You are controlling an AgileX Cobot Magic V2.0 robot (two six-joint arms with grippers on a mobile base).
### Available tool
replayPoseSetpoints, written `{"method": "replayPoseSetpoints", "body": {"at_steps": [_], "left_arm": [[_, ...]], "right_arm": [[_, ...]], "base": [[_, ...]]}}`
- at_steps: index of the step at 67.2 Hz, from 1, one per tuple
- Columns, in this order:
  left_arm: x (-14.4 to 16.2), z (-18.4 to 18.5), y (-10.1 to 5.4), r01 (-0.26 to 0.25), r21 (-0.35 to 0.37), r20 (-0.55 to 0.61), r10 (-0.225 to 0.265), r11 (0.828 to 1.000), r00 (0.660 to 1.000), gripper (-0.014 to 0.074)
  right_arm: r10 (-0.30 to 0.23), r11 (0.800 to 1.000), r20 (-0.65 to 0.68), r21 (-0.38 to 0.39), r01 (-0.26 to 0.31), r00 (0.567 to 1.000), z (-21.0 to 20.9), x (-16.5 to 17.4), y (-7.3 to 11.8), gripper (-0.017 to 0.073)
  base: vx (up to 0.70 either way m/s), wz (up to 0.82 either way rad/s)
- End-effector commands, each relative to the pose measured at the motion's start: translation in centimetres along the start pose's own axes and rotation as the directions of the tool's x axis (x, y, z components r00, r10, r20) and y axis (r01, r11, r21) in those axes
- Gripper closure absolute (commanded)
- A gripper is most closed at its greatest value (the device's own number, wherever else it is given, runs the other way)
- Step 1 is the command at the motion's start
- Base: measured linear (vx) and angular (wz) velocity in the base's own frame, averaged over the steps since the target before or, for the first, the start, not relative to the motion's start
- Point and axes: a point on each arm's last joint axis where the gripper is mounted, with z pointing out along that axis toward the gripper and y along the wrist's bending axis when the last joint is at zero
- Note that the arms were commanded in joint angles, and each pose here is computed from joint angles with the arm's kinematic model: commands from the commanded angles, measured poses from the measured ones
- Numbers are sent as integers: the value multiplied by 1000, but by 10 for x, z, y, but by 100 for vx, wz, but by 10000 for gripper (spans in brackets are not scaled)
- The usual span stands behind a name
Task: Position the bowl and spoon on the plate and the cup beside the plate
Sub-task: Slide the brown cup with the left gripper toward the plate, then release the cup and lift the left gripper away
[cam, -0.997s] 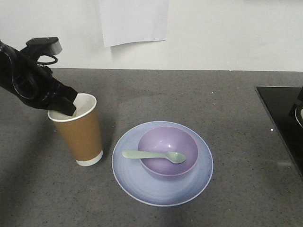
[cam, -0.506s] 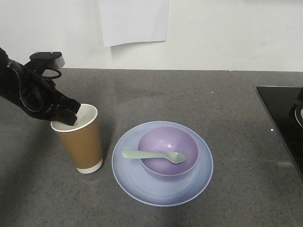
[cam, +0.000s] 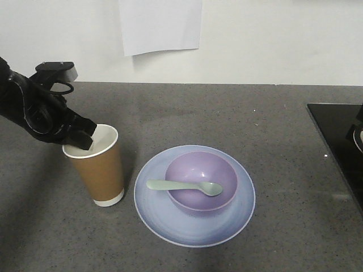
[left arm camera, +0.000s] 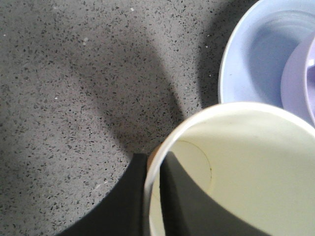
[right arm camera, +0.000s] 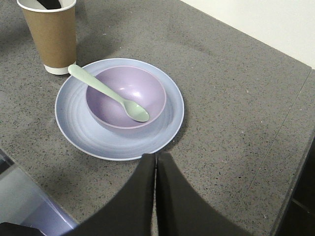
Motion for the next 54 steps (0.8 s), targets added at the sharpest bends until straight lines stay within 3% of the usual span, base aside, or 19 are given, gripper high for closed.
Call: {"method": "replayPoseSetpoints", "body": {"at_steps": [1, 29, 40, 54], "left_arm": [[-3, -19, -12, -18, 20, 73, 16, 1000, 997, 488], [-4, -21, -13, -15, 33, 78, 13, 999, 997, 280], [-13, -35, -20, -33, 50, 108, 28, 998, 994, 262], [-22, -70, -34, -99, 59, 125, 91, 993, 988, 267]], "right_arm": [[3, 1000, 73, 21, -5, 997, -4, -9, -2, 566], [5, 1000, 74, 21, -6, 997, -4, -10, -2, 566], [4, 1000, 76, 22, -6, 997, -4, -10, -2, 566], [3, 999, 120, 40, -7, 993, -5, -14, -4, 566]], "base": [[0, 0], [0, 0], [0, 0], [0, 0]]}}
